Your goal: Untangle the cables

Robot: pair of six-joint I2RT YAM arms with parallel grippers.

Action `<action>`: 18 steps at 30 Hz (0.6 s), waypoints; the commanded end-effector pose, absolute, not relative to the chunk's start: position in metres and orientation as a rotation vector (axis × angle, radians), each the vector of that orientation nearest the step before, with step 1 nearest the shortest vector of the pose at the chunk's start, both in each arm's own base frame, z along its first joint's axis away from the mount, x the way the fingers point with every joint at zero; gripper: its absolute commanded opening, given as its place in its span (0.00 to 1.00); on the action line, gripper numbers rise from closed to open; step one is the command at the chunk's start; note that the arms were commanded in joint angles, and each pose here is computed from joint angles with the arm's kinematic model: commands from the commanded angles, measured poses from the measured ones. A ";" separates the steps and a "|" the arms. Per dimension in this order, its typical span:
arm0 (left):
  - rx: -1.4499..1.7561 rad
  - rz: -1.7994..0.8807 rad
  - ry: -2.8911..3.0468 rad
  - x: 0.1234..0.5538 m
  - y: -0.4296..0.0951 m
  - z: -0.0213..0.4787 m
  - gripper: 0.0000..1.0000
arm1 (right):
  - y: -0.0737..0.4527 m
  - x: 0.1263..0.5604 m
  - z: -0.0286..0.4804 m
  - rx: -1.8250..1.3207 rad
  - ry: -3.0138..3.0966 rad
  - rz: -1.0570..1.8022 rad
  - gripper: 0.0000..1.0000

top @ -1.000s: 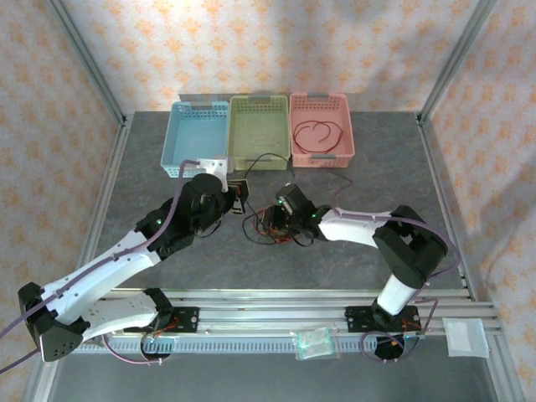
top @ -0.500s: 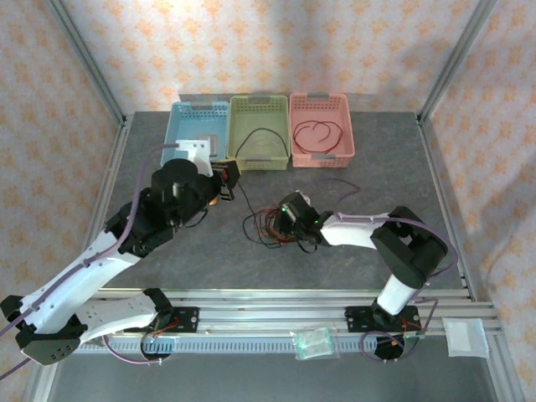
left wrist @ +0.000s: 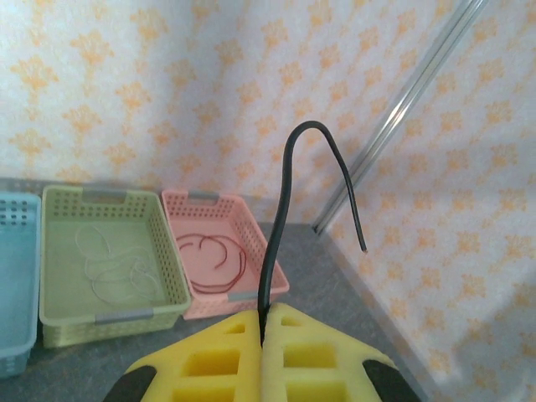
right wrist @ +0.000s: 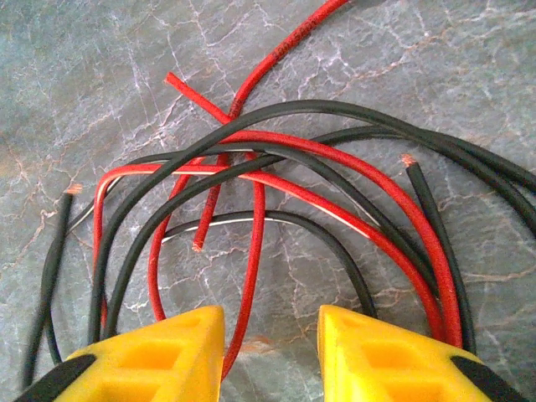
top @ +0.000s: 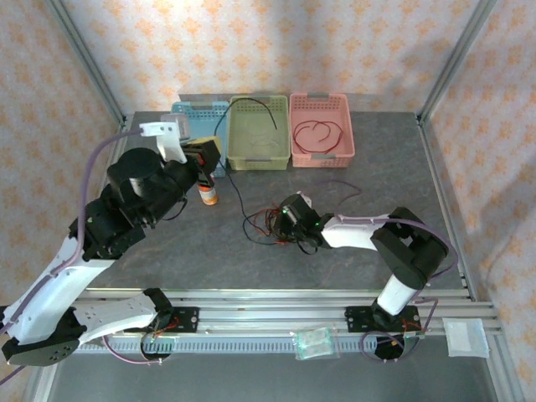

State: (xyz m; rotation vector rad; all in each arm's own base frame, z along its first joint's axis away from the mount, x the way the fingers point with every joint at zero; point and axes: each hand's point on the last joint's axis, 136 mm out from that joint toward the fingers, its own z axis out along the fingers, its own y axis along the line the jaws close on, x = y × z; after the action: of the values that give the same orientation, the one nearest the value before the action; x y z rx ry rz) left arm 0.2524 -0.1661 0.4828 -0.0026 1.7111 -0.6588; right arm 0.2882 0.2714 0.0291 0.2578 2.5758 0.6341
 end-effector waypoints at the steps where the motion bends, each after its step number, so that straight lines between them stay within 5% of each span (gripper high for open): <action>1: -0.006 -0.603 1.654 0.244 -0.148 0.511 0.00 | 0.255 0.283 0.019 0.293 2.584 0.549 0.35; 18: -0.046 -0.467 1.527 0.239 -0.116 0.577 0.00 | 0.251 0.281 0.022 0.293 2.574 0.550 0.34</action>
State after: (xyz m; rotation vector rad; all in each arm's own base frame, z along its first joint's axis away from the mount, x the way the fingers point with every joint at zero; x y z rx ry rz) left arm 0.2387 -0.1224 0.5723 -0.0548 1.5289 -0.5356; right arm 0.2883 0.2688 0.0295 0.2713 2.5537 0.6439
